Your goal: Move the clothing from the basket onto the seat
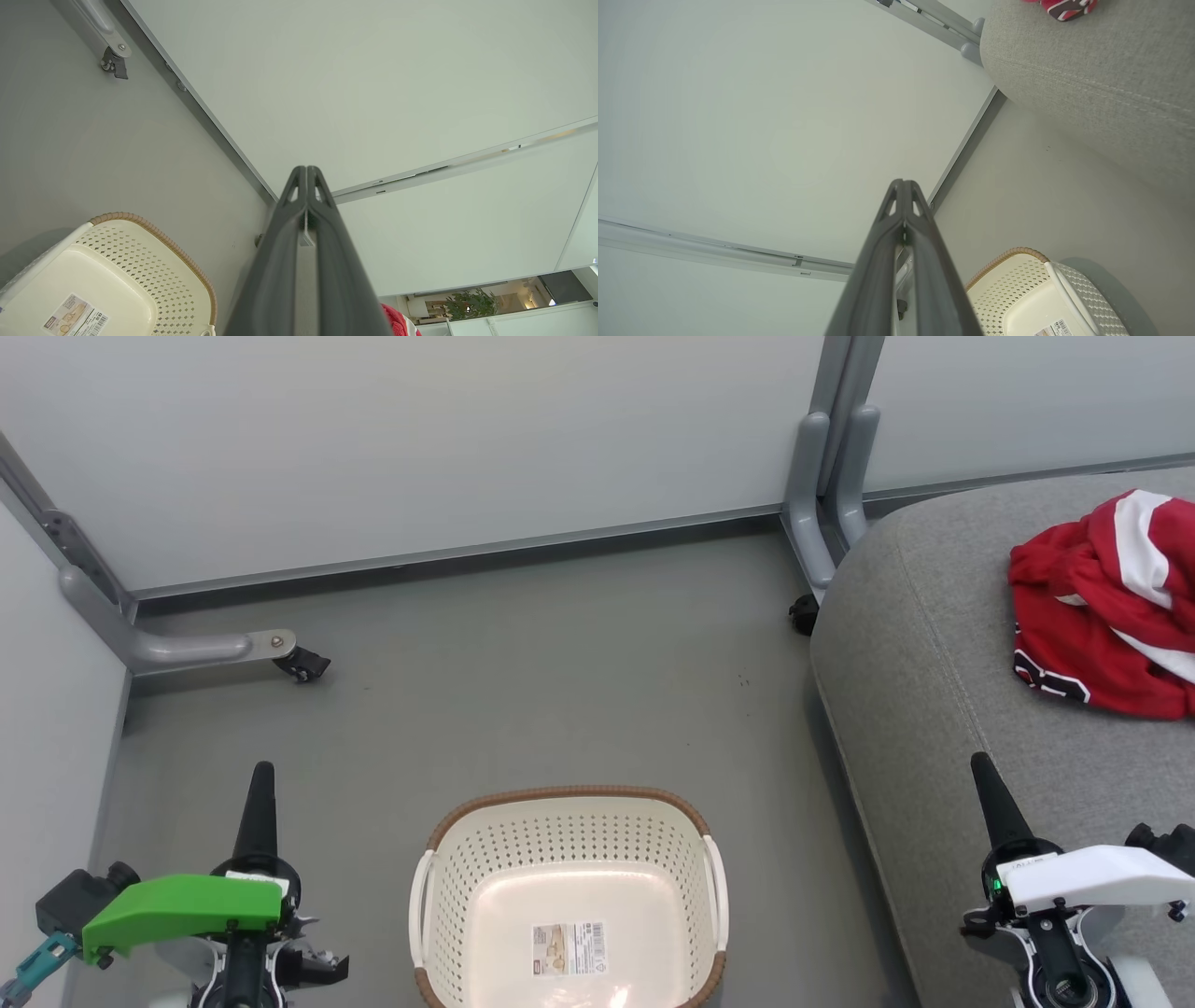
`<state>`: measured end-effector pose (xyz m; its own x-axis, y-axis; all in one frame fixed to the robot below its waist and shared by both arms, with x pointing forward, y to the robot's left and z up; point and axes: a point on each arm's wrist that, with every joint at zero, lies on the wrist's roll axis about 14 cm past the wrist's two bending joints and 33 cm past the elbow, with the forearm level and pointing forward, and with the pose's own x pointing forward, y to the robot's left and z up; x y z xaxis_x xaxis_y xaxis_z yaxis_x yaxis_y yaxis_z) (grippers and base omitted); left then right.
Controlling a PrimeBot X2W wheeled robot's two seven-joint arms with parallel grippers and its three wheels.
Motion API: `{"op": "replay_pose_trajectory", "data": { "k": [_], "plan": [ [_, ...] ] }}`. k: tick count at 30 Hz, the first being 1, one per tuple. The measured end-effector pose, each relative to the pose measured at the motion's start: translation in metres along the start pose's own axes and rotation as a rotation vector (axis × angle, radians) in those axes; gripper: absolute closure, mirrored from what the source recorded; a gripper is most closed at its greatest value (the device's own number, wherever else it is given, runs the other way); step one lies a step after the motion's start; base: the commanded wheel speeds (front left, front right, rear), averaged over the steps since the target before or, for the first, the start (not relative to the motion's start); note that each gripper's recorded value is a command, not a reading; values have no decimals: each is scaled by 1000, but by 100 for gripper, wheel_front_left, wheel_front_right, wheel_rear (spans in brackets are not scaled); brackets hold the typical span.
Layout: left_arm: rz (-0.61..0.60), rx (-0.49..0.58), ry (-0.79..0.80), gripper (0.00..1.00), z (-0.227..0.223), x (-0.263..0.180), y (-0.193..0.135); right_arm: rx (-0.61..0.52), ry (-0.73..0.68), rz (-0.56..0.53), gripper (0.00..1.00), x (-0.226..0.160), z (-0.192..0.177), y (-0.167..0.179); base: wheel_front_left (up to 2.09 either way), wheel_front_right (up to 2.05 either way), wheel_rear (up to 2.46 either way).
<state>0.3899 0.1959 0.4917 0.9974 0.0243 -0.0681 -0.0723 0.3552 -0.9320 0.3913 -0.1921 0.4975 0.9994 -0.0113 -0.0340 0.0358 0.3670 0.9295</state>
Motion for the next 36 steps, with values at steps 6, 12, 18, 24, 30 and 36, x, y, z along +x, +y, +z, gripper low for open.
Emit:
{"op": "replay_pose_trajectory", "data": {
  "k": [6,12,18,24,30,36],
  "plan": [
    [-11,-53,3,100,1,0,-2,55,3,-1,100,-1,1,0,0,0,0],
    [-15,-100,4,100,2,0,-3,105,4,0,100,-1,2,-1,0,0,0],
    [-22,-150,5,100,3,0,-4,154,6,1,100,-2,3,-1,0,0,0],
    [-31,-204,8,100,4,0,-6,209,6,5,100,-3,4,0,0,0,0],
    [-42,-249,10,100,5,0,-8,256,7,10,100,-3,5,1,0,0,0],
    [-50,-288,13,100,6,0,-10,298,7,15,100,-3,6,2,0,0,0]
  ]
}}
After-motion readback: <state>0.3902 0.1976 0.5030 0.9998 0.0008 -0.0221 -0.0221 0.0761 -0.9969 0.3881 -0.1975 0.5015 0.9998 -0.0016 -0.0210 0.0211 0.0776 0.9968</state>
